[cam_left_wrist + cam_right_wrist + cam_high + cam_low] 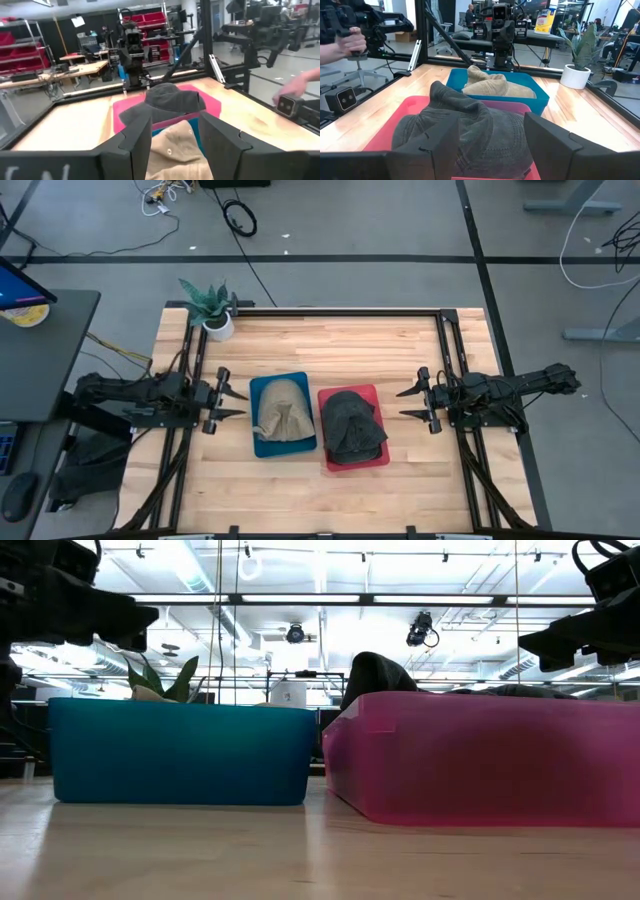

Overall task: Pick & Place hat
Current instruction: Return to Home Position

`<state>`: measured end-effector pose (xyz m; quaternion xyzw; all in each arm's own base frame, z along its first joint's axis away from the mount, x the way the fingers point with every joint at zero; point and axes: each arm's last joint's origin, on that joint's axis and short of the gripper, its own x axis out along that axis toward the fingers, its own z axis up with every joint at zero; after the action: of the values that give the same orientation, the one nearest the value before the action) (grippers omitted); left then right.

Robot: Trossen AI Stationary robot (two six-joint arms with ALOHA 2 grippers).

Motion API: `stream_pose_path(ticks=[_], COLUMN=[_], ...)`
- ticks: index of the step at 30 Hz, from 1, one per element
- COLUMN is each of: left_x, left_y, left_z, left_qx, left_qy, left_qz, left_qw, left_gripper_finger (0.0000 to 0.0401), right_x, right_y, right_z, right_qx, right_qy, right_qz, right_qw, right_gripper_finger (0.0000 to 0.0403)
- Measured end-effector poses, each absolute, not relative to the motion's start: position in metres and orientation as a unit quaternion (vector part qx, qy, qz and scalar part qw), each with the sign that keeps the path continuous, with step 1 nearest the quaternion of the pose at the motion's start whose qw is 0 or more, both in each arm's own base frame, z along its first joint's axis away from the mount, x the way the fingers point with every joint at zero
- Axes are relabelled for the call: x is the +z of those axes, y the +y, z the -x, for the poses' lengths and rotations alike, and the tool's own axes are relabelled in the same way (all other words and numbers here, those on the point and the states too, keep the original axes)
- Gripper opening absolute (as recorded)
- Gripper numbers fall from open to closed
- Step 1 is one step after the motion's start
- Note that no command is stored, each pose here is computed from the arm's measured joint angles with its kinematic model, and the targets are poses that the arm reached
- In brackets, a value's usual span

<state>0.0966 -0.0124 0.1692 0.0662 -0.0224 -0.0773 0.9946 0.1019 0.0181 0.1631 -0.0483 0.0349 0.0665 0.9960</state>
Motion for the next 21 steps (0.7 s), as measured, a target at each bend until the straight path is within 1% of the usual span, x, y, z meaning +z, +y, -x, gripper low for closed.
stream_pose_path(ticks=[8,21], left_x=[0.1668,0.1695], left_y=[-0.0120,-0.0120], left_z=[-0.0980,-0.0980], left_qx=[-0.068,-0.067], left_qy=[-0.006,-0.022], left_qz=[-0.057,-0.056], left_qw=[0.996,0.996], left_gripper_finger=[0.0165,0.0165], right_x=[0.1631,0.1631], right_y=[0.0181,0.0181], right_z=[-0.1019,-0.1019], right_qx=[0.067,0.067], right_qy=[0.035,0.035], right_qz=[0.048,0.048], right_qw=[0.996,0.996], right_gripper_finger=[0.0224,0.0224])
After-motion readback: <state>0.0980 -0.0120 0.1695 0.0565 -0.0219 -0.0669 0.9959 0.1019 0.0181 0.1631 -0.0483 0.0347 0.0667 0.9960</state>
